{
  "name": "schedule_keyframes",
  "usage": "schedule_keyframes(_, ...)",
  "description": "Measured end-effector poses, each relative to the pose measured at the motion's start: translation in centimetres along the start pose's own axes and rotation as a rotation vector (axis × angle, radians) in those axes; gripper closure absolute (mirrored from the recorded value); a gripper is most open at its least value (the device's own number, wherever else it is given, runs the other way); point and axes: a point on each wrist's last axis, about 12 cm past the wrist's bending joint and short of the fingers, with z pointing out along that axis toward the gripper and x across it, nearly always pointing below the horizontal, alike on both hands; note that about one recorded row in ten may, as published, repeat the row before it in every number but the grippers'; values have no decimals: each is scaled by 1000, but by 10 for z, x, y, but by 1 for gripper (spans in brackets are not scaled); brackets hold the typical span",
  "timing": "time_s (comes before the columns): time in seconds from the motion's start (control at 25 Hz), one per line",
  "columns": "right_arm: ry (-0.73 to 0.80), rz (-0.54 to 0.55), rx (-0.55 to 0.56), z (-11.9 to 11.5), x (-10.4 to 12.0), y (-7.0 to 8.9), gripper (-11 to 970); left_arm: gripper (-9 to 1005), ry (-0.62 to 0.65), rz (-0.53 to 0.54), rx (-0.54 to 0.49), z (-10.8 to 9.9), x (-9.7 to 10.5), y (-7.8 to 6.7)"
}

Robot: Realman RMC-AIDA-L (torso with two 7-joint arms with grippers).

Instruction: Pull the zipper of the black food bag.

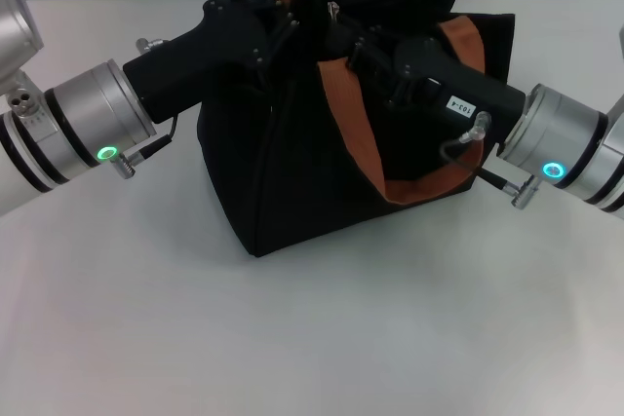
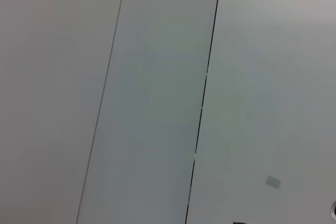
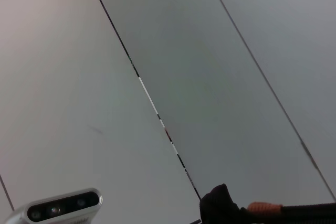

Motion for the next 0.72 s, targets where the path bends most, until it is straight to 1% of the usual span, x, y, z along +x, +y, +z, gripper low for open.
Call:
schedule_keyframes(0.16,-3,24,-9,-2,-1,0,792,974,-2,-2,-2,0,0,0)
schedule_keyframes(0.28,11,60,-27,-2,-4,0,792,974,-3,-3,-3,0,0,0)
schedule_keyframes(0.36,22,101,-14,-2,-6,-3,791,974,-4,-4,-3,0,0,0)
schedule_keyframes(0.48,22,112,-7,-2,-7,-4,791,974,-4,-5,-3,0,1,-1)
schedule_keyframes(0.72,45,118,-43,4,-9,-2,787,973,-4,-6,-3,0,1,-1)
